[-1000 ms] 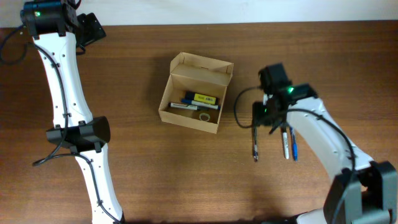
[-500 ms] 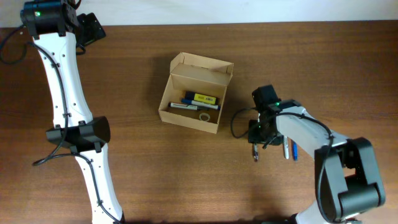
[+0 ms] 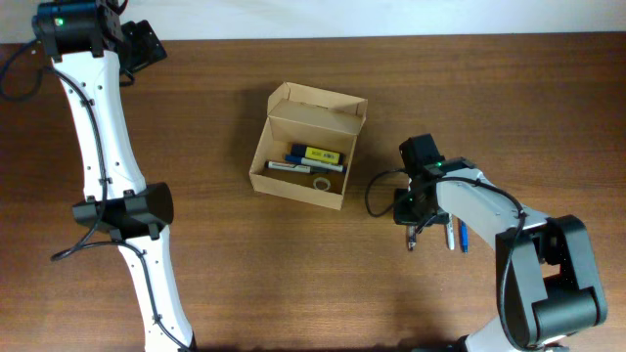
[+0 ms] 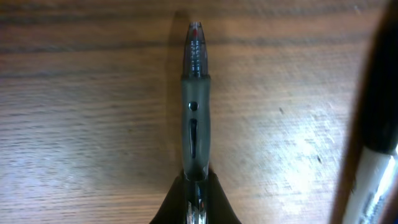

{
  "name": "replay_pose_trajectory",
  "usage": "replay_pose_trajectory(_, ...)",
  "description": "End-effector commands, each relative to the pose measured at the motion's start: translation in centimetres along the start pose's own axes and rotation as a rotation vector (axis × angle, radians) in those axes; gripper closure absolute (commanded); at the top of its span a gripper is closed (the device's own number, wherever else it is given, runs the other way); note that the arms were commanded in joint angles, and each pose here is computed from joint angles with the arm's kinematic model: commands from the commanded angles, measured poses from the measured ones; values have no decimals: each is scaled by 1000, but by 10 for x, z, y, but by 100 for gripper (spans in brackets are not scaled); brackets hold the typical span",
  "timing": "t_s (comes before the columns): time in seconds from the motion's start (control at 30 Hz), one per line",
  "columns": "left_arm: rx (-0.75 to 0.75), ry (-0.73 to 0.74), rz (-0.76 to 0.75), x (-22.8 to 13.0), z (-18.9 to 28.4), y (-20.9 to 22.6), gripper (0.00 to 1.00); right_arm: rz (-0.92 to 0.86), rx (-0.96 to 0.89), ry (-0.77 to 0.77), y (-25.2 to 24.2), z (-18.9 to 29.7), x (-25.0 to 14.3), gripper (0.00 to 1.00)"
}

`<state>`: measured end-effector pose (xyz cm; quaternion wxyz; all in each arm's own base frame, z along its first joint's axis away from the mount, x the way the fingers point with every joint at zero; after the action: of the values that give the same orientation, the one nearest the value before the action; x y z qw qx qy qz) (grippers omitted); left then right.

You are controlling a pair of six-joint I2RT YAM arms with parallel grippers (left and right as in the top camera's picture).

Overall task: Pack container
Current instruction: 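Move the right gripper to the black pen and grasp it, then carry the black pen into the box and lower it in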

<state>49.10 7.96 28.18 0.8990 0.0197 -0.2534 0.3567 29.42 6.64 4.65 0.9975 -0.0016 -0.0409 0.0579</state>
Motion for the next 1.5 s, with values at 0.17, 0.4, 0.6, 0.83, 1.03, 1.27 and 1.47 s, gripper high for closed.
replay_pose_trajectory(0.17, 9, -7, -7, 2, 1, 4, 0, 150, 106, -105, 20, 57, 49, 96)
replay_pose_trajectory(0.4, 9, -7, -6, 2, 1, 4, 0, 413, 104, -314, 56, 176, 94, 96)
replay_pose_trajectory(0.6, 9, -7, -6, 2, 1, 4, 0, 876, 69, -546, 119, 242, 104, 96)
replay_pose_trajectory(0.83, 9, -7, -7, 2, 1, 4, 0, 1293, 24, -483, 162, 190, 113, 96)
replay_pose_trajectory(1.03, 9, -7, -7, 2, 1, 4, 0, 1390, 115, -445, 185, 131, 131, 96)
replay_pose_trajectory(1.27, 9, -7, -6, 2, 1, 4, 0, 1386, 157, -353, 192, 76, 136, 96)
replay_pose_trajectory(1.47, 9, -7, -7, 2, 1, 4, 0, 1328, 189, -256, 196, 42, 129, 96)
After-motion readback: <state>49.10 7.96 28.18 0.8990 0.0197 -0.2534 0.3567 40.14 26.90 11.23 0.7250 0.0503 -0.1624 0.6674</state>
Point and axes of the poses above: each gripper's point midway between its finger pads, its own z axis back along the fingers, its own y axis along the line the jaws close on, x = y × z, the point moved 5 cm from there along z, back along the fingers, and after that the axes turned 12 degrees about z, right-handed, at the moved point
